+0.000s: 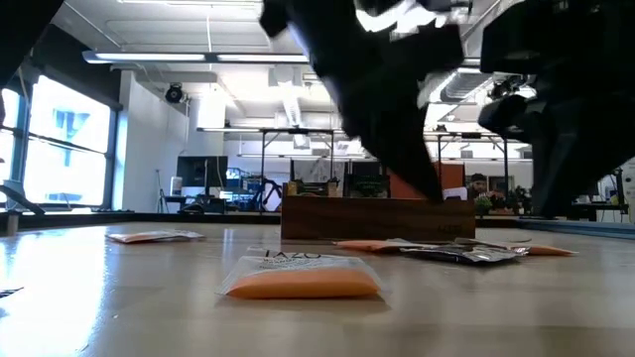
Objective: Pick & Place Tea
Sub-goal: Put the violet tea bag into the middle section of the wooden organizer
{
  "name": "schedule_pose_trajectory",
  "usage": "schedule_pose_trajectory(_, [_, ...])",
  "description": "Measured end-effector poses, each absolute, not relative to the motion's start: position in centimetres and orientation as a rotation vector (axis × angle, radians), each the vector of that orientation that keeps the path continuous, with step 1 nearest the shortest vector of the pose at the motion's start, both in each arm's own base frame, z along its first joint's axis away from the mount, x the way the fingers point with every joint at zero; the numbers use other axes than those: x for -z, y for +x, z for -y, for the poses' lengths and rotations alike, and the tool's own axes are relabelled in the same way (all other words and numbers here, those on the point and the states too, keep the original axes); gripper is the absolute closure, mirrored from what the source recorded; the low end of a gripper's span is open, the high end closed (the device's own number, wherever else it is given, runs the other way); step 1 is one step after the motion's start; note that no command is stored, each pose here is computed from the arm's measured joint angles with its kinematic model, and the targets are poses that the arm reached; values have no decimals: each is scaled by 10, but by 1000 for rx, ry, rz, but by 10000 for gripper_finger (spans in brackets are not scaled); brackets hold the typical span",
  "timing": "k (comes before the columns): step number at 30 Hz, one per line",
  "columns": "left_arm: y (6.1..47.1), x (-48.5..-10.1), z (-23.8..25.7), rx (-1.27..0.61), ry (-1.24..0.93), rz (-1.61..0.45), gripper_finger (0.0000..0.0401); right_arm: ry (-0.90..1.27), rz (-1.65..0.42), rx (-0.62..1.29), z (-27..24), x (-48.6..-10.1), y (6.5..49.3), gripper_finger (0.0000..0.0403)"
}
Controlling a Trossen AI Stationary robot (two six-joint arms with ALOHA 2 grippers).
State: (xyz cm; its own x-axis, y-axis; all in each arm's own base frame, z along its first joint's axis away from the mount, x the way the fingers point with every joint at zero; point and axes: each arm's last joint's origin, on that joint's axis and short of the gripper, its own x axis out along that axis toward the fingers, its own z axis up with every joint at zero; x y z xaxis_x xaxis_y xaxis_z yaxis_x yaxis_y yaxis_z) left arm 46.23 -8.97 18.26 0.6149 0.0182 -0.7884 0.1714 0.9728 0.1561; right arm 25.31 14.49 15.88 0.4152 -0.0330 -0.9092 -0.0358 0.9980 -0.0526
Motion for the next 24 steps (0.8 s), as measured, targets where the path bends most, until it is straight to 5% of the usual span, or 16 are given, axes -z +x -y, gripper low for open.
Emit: schedule_pose_trajectory(24, [474,-174,59,151,162,-879,216,-21,-1192,77,-143,-127,267,402])
